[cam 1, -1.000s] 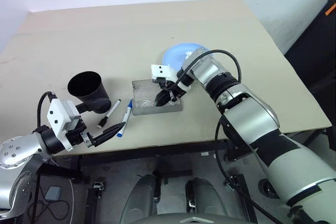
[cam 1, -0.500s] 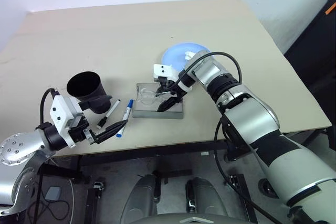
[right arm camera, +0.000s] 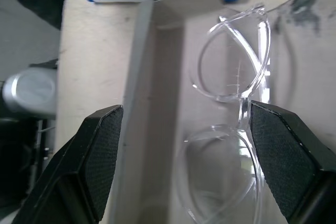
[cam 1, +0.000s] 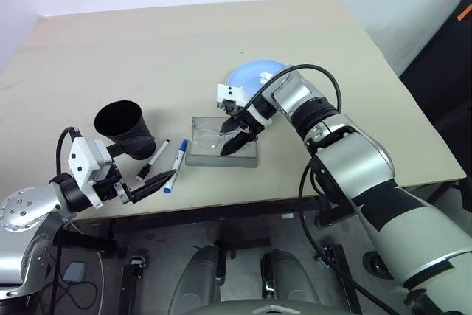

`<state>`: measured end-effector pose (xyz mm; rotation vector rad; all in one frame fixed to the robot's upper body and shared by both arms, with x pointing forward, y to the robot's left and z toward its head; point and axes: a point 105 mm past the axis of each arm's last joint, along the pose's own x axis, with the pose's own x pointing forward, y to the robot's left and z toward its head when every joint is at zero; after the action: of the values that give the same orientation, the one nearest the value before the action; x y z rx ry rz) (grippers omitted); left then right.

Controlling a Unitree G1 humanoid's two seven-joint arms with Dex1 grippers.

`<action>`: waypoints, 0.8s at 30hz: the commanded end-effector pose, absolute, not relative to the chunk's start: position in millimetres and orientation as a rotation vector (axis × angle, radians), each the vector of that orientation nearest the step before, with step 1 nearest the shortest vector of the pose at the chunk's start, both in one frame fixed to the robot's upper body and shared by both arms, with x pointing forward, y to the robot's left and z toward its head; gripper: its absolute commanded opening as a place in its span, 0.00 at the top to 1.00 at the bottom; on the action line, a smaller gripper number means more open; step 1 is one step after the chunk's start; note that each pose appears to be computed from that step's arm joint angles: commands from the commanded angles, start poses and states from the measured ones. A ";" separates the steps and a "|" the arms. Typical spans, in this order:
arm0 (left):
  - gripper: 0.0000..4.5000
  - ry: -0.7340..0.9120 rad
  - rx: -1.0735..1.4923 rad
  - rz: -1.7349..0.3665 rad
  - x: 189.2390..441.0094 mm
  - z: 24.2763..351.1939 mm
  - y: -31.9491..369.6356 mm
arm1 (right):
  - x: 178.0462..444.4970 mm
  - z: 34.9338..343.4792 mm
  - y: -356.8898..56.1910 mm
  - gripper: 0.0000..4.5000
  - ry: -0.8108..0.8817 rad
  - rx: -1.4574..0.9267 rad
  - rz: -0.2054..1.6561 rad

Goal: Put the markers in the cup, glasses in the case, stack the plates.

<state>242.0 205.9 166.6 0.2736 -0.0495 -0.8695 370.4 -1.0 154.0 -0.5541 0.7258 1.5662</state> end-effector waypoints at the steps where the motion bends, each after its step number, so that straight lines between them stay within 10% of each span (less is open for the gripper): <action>1: 0.00 -0.076 0.296 -0.880 240.7 170.3 203.9 | 365.4 165.9 7.7 0.13 0.719 -0.544 1.611; 24: 0.00 -0.087 0.305 -0.888 245.1 179.5 195.5 | 356.7 165.4 5.3 0.13 0.790 -0.551 1.626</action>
<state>248.3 198.5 170.9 0.2786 -0.0566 -0.8765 359.6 -2.0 153.4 -0.5562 0.8375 1.5920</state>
